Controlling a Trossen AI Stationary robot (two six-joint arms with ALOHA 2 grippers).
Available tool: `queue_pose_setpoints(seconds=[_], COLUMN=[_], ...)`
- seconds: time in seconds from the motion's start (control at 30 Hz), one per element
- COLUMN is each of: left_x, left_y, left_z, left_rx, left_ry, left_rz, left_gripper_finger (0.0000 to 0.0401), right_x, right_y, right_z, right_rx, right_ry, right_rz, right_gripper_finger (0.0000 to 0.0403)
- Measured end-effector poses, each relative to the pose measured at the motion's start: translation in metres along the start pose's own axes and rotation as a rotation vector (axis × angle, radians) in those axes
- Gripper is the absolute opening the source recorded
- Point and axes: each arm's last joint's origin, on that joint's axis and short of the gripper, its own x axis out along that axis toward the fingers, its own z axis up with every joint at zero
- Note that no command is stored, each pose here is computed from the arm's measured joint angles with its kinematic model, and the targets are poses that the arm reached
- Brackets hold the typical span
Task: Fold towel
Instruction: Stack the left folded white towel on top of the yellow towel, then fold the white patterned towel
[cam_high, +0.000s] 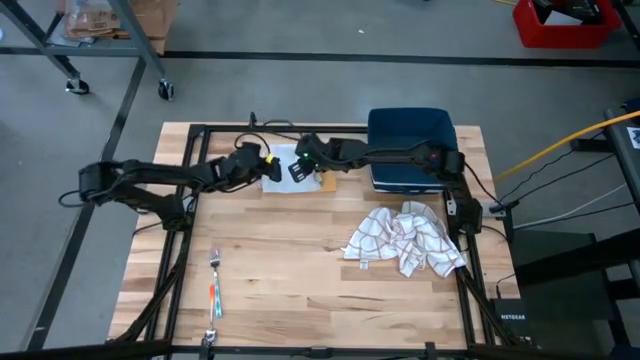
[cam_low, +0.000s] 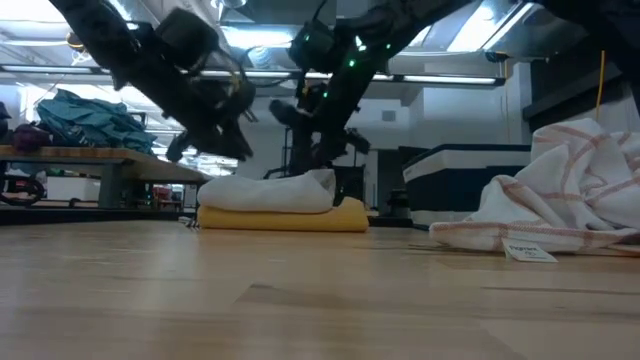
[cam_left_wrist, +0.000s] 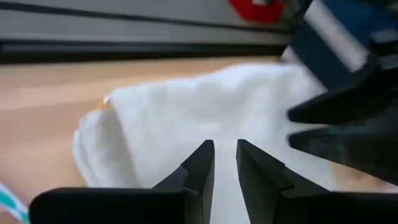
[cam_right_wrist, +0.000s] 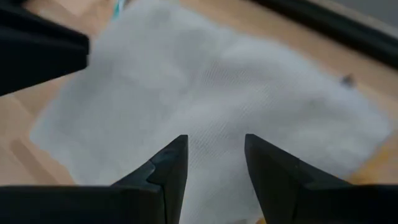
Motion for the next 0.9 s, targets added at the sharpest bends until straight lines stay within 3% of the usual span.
queue_pose_setpoints(seconds=[0.23, 0.5, 0.7, 0.9], left_x=[0.027, 0.037, 0.021, -0.019], left_y=[0.013, 0.019, 0.010, -0.011], left_z=[-0.023, -0.034, -0.017, 0.019], left_rx=[0.049, 0.011, -0.035, 0.004], left_ry=[0.100, 0.135, 0.092, -0.101], left_rz=[0.116, 0.161, 0.066, -0.146], left_gripper_finger=[0.0045, 0.0030, 0.0016, 0.0001], right_x=[0.030, 0.033, 0.014, -0.032], right_y=[-0.003, -0.005, -0.004, -0.001], right_z=[-0.019, -0.023, -0.013, 0.011], right_rx=[-0.023, -0.034, -0.042, -0.081], right_ry=[0.092, 0.112, 0.084, -0.017], right_rz=[-0.032, -0.054, -0.040, 0.021], right_gripper_finger=[0.0163, 0.0163, 0.0163, 0.0163])
